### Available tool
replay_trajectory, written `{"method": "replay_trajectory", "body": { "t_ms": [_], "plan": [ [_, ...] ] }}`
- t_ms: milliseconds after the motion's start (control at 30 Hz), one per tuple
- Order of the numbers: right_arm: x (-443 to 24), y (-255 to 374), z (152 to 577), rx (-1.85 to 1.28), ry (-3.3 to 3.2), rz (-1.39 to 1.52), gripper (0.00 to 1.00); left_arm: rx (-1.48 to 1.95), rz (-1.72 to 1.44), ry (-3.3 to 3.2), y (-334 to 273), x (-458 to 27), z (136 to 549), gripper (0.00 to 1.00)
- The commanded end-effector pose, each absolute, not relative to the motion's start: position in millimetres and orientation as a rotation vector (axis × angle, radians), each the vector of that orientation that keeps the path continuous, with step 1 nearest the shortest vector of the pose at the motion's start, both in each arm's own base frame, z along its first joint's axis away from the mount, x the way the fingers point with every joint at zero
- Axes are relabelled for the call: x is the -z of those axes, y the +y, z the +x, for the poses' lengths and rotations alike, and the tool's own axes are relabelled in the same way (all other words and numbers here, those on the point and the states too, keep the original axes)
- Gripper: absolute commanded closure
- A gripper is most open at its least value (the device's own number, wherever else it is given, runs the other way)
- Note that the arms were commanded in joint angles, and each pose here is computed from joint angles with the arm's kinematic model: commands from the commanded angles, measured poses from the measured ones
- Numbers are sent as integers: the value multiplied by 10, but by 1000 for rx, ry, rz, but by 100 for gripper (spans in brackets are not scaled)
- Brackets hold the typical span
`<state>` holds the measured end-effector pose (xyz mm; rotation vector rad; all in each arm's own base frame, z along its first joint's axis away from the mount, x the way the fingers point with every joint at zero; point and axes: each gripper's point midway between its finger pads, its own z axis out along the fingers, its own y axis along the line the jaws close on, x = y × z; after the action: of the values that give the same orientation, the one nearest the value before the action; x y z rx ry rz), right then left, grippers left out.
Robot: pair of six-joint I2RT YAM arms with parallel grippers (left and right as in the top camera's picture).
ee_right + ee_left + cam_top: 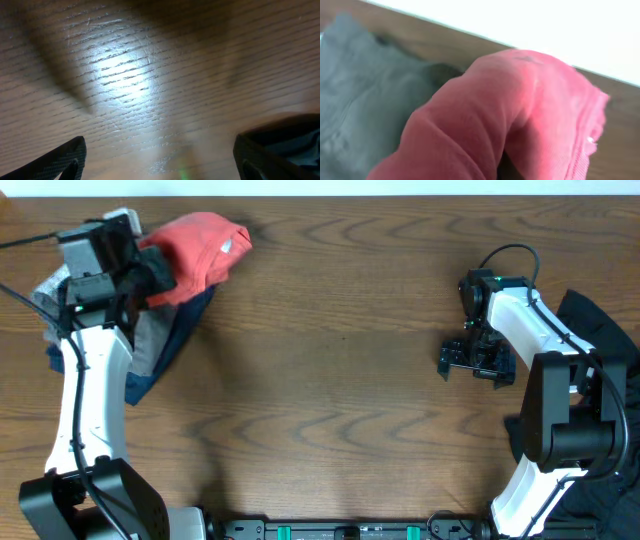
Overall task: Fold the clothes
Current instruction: 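Carry the red bundle left onto the grey-and-navy stack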
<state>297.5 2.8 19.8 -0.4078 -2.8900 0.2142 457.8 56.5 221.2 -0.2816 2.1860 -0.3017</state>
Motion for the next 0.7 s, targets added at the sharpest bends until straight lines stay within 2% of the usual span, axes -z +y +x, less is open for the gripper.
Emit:
{"method": "replay_trajectory", "body": {
  "t_ms": [0, 300, 400, 533, 667],
  "plan": [
    [-263, 8, 2984, -207, -2910, -413, 8, 332, -206, 2041, 573, -2719, 4706, 94],
    [-264, 8, 2980, -207, -2909, -412, 8, 305, -432, 1749, 1380, -3592, 4740, 94],
    [-263, 7, 2983, -208, -2910, -412, 8, 303, -503, 1691, 1623, -3691, 4684, 94],
    [-264, 8, 2982, -207, -2909, -412, 8, 375, -613, 1780, 1615, -3360, 4663, 94],
    [-264, 8, 2982, -207, -2909, -413, 8, 498, -792, 2028, 1276, -2552, 4597, 94]
  ]
}}
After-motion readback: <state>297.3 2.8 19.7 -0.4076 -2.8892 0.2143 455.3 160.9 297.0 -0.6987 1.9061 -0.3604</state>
